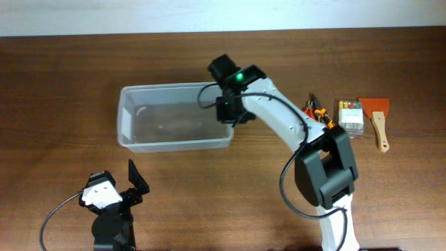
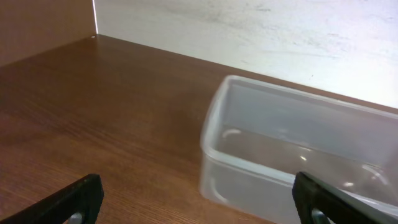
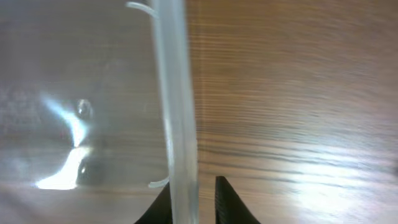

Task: Pack container
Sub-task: 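Grip the container rim and drag it rightward toward the tools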

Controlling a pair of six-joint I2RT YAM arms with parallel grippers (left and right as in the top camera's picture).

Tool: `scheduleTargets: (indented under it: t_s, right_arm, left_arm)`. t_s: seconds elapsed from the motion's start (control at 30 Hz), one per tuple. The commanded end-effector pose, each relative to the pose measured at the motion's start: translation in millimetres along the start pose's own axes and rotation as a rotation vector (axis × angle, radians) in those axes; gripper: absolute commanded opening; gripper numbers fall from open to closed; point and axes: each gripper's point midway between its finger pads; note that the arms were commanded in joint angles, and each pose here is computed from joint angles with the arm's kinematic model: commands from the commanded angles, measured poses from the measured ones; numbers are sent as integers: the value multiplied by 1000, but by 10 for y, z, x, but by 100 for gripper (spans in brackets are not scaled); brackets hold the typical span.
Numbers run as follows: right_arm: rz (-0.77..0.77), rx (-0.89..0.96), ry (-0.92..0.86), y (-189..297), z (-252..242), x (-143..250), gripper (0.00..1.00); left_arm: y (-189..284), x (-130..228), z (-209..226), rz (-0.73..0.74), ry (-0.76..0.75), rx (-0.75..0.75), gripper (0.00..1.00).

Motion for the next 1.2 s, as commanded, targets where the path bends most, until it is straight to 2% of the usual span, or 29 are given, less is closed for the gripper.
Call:
scheduleTargets:
  t_s: [0.0, 0.27, 0.53, 0.63, 0.77, 0.83, 0.9, 1.17]
  right_arm:
    - [26, 78, -53, -45, -504, -80, 15]
    - [104, 105, 22, -14, -966, -15, 17]
    - [195, 129, -101, 28, -1054, 210, 14]
    - [212, 144, -192, 40, -1040, 270, 8]
    - [240, 68, -240, 37, -897, 309, 7]
    - [249, 42, -244, 37, -850, 318, 8]
    - [243, 47, -242, 34, -860, 307, 21]
    - [165, 194, -157, 33, -1140, 172, 22]
  left_arm:
    - [0, 9, 1, -1, -9, 0, 99]
    - [0, 9, 1, -1, -9, 0, 99]
    - [0, 9, 1, -1, -9, 0, 99]
    - [0, 9, 1, -1, -9, 0, 99]
    - [0, 9, 0, -1, -9, 0, 99]
    - [0, 9, 1, -1, -9, 0, 99]
    - [0, 9, 1, -1, -9, 0, 99]
    - [0, 9, 1, -1, -9, 0, 99]
Point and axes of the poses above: each gripper's point midway between its finger pads, its own y axis back along the fingers, its own z axis along the line the jaws close on, x = y × z, and after that the axes turned 6 degrees about y, right-handed
